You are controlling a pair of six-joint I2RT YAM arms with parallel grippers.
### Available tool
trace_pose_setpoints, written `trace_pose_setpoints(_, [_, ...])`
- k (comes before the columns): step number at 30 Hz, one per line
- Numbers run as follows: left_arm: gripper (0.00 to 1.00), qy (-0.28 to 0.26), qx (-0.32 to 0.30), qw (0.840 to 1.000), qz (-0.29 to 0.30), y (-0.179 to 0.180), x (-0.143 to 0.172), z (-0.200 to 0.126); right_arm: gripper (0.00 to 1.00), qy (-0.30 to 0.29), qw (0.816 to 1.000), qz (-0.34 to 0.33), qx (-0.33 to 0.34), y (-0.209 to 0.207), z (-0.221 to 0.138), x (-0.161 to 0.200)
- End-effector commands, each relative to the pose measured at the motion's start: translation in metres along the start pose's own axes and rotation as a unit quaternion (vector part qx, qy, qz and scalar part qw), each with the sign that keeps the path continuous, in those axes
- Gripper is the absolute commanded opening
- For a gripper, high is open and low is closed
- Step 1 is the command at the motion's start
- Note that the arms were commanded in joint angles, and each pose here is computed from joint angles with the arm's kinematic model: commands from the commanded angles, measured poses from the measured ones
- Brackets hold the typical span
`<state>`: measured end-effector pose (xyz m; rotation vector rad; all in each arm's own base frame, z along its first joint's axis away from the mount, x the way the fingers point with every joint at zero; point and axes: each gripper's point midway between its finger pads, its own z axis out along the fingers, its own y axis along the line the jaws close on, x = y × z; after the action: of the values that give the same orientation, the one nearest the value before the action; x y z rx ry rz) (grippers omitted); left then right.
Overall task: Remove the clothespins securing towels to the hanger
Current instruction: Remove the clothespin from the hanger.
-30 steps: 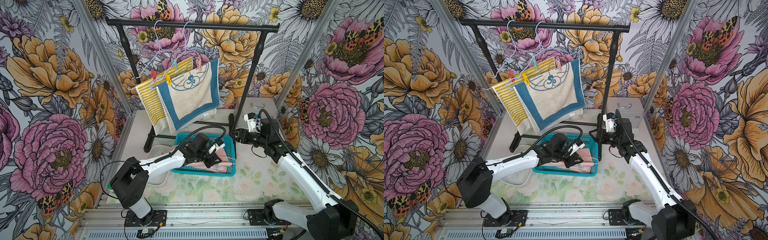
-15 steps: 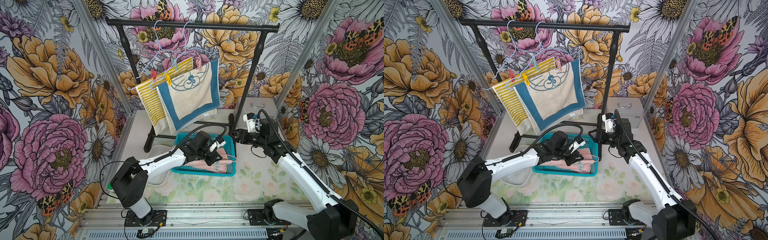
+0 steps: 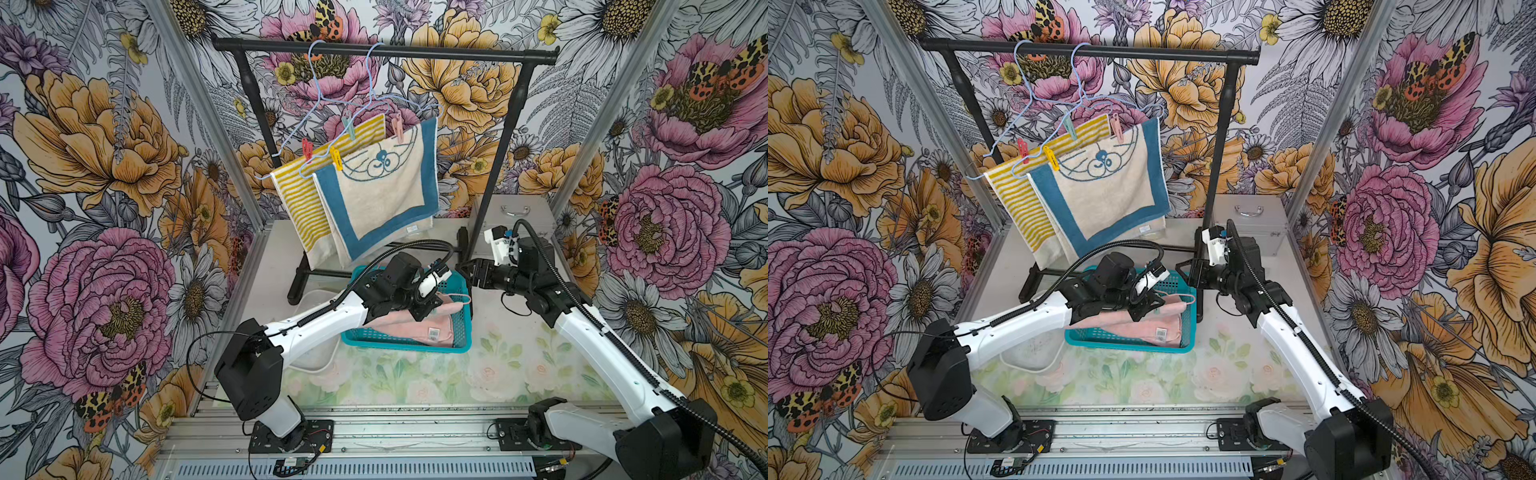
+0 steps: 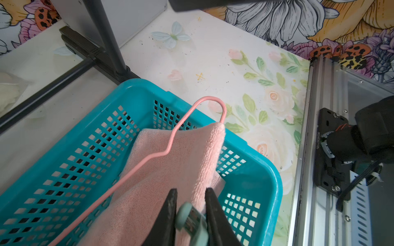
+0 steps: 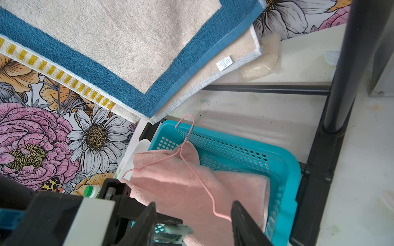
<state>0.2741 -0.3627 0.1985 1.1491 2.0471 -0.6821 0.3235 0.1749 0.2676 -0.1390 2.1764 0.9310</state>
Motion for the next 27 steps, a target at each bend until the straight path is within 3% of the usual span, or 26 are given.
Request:
trace_pose_setpoints(1, [0.00, -0.049, -0.028, 0.998, 0.005, 0.011, -0.033, -0.029, 0.56, -0.013, 1.000, -0.021, -0.002, 0.007, -0.001, -0.011])
trace_pose_setpoints(5, [0.00, -0.062, -0.023, 0.998, -0.022, 0.019, -0.035, -0.035, 0.56, -0.010, 1.000, -0.023, -0.003, 0.008, 0.000, -0.009])
trace_pose_setpoints(12, [0.00, -0.012, -0.014, 0.998, -0.058, 0.018, 0.002, -0.005, 0.56, 0.002, 1.000, -0.021, 0.000, 0.005, 0.000, 0.006])
trace_pose_setpoints(21, [0.00, -0.003, -0.007, 0.998, -0.066, 0.000, 0.013, 0.010, 0.55, 0.060, 0.997, -0.024, 0.039, -0.009, 0.011, 0.062])
trace_pose_setpoints(27, [0.00, -0.011, -0.012, 0.998, -0.064, 0.002, 0.007, 0.007, 0.54, 0.081, 0.991, -0.025, 0.106, -0.033, 0.018, 0.102])
